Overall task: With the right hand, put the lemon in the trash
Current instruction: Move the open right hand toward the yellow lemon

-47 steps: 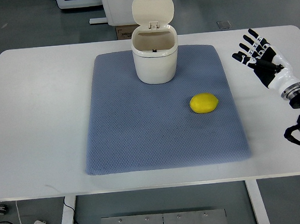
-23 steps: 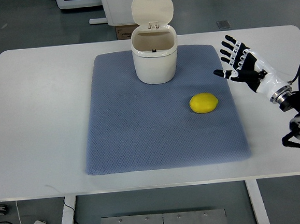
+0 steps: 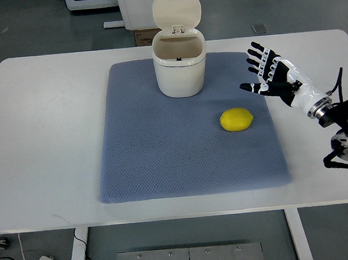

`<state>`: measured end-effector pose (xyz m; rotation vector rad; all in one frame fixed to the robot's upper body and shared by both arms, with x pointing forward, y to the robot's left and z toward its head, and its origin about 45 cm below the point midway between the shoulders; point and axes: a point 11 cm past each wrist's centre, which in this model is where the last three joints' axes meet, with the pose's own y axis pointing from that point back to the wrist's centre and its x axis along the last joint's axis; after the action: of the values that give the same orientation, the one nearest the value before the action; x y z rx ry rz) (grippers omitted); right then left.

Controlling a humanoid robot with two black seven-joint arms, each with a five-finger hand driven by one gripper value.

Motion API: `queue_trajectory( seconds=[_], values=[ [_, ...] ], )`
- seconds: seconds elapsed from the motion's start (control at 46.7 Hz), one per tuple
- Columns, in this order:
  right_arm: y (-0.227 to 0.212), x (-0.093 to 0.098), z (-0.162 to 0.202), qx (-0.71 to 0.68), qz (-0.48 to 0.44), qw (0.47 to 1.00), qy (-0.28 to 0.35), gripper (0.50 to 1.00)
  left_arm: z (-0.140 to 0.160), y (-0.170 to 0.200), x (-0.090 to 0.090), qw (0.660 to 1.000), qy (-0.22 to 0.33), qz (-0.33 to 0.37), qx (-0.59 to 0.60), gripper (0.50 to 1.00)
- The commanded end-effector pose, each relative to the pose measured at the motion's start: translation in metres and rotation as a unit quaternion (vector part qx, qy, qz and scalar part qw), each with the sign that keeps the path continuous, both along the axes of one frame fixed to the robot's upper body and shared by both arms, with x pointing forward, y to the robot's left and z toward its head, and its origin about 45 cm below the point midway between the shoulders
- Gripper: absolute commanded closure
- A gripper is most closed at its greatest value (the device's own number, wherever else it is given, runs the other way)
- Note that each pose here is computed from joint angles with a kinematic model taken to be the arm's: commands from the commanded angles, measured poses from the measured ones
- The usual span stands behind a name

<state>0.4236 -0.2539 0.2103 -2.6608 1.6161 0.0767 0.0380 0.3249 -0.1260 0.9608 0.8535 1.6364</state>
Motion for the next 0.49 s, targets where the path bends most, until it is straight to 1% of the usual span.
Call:
queue_trajectory(
  seconds=[0.0, 0.257, 0.342, 0.471],
  values=[
    [-0.003, 0.000, -0.001, -0.002, -0.003, 1.000, 0.000, 0.507, 0.000, 0.000, 0.000, 1.000, 0.000, 0.000, 0.000, 0.500],
    [-0.006, -0.002, -0.007, 0.003, -0.012, 1.000, 0.007, 0.507, 0.000, 0.000, 0.000, 1.000, 0.000, 0.000, 0.000, 0.500],
    [-0.014, -0.004, -0.011, -0.005, -0.022, 1.000, 0.006, 0.505, 0.000, 0.000, 0.000, 1.000, 0.000, 0.000, 0.000, 0.500],
    [0.000, -0.010, -0.021, -0.025, -0.009, 1.000, -0.001, 0.505, 0.000, 0.000, 0.000, 1.000, 0.000, 0.000, 0.000, 0.500]
  ],
)
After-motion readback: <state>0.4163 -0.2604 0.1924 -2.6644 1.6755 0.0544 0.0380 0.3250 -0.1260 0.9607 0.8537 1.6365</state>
